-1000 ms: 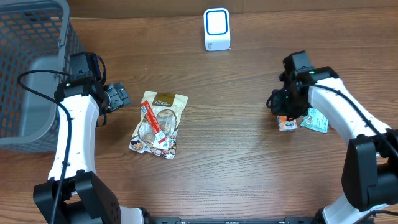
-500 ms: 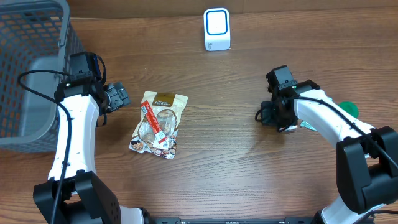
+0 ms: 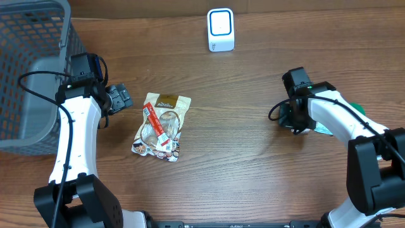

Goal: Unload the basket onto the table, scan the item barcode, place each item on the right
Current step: 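Carry the orange pack right and set it beside the wipes pack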

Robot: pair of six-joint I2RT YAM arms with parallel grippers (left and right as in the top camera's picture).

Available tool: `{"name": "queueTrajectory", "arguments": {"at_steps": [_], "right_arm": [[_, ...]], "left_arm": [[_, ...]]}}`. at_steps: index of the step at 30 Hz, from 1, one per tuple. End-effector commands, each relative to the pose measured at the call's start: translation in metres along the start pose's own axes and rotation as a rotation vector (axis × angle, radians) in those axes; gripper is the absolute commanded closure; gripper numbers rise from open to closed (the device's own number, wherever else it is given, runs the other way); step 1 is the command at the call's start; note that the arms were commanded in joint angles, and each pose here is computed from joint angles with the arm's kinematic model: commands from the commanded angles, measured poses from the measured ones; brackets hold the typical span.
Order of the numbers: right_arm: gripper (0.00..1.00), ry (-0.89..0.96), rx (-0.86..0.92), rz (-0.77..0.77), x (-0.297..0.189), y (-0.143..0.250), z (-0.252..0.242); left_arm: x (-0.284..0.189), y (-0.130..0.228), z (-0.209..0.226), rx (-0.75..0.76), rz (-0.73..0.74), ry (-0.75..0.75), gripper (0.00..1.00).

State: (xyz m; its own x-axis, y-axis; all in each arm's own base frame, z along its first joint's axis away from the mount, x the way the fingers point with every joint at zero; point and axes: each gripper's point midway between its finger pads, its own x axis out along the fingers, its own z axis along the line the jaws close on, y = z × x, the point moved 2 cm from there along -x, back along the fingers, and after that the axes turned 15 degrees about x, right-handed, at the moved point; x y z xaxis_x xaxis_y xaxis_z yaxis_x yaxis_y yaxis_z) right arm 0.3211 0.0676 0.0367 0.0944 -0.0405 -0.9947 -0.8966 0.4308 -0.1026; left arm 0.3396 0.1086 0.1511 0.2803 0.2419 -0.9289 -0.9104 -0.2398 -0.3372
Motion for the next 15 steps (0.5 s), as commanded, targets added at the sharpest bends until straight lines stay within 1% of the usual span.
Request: {"name": "queueTrajectory", "arguments": {"at_steps": [1, 5, 8, 10, 12, 15], "right_arm": [[0.91, 0.030, 0.040, -0.010, 0.001, -0.004, -0.010], [0.91, 0.089, 0.046, -0.044, 0.001, -0.010, -0.021], [0.92, 0.088, 0.046, -0.044, 0.001, -0.010, -0.021], [0.96, 0.087, 0.046, -0.044, 0.001, -0.010, -0.021], [0.96, 0.074, 0.046, -0.041, -0.002, -0.011, -0.018], [0.96, 0.011, 0.048, -0.025, -0.019, -0.017, -0.004]], "left_arm": [[-0.004, -0.002, 0.002, 0.011, -0.013, -0.012, 0.00], [-0.004, -0.002, 0.002, 0.011, -0.013, -0.012, 0.00], [-0.004, -0.002, 0.002, 0.011, -0.013, -0.012, 0.00], [-0.004, -0.002, 0.002, 0.011, -0.013, -0.012, 0.00], [-0.004, -0.002, 0.002, 0.011, -0.013, -0.012, 0.00], [-0.004, -0.002, 0.002, 0.011, -0.013, -0.012, 0.00]]}}
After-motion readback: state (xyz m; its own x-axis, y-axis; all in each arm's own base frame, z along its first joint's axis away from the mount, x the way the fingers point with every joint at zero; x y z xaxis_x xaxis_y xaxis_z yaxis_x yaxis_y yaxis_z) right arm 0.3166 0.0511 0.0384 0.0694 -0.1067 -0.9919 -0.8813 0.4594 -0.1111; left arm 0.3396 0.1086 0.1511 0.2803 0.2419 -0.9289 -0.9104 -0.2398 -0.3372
